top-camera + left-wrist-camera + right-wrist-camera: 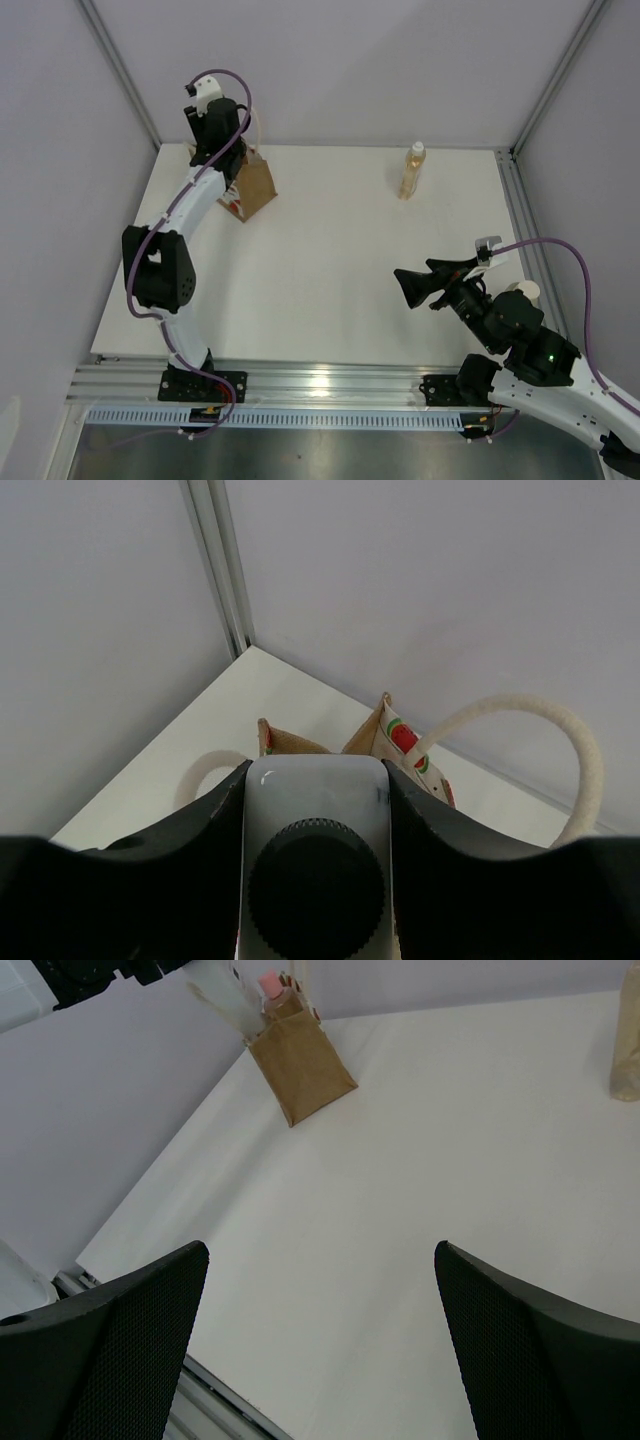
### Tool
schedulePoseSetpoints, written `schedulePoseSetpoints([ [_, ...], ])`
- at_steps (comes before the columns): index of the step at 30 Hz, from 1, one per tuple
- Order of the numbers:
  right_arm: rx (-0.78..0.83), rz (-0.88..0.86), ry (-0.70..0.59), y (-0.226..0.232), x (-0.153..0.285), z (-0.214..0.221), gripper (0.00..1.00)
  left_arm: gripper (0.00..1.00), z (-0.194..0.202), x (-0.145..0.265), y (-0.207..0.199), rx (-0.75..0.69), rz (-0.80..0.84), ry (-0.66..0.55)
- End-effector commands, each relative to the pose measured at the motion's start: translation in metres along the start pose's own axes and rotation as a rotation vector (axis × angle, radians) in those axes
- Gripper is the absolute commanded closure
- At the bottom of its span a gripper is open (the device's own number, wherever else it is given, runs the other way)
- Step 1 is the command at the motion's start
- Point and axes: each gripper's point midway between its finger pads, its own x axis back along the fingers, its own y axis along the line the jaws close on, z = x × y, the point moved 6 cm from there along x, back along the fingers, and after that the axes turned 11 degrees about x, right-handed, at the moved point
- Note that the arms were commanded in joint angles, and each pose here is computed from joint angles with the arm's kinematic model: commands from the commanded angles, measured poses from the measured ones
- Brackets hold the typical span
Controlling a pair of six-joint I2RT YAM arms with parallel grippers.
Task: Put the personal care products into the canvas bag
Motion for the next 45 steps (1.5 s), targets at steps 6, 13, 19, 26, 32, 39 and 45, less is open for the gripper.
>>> schedulePoseSetpoints([
  [6,-0.018,-0.024,-0.026,0.005,0.000,-0.008,0.01,0.99,-0.019,-0.009,-0.011,0.201,0.031,-0.034],
  [13,-0.014,-0.034,-0.013,0.007,-0.003,-0.005,0.01,1.00,0.000,-0.010,-0.016,0.213,0.071,0.052],
  [19,-0.011,-0.030,-0.010,0.007,-0.002,-0.006,0.01,0.99,0.024,-0.011,-0.017,0.207,0.077,0.123],
  [26,-0.017,-0.031,-0.024,0.005,0.001,-0.008,0.01,0.97,0.052,-0.022,-0.023,0.181,0.057,0.202],
  [32,-0.019,-0.042,-0.018,0.007,0.000,-0.008,0.01,0.78,0.061,-0.025,-0.024,0.186,0.052,0.228],
  [39,-0.022,-0.043,-0.022,0.007,0.001,-0.008,0.01,0.53,0.065,-0.025,-0.023,0.177,0.059,0.245],
  [45,-0.020,-0.037,-0.022,0.006,0.001,-0.008,0.01,0.52,0.059,-0.022,-0.021,0.169,0.072,0.241],
])
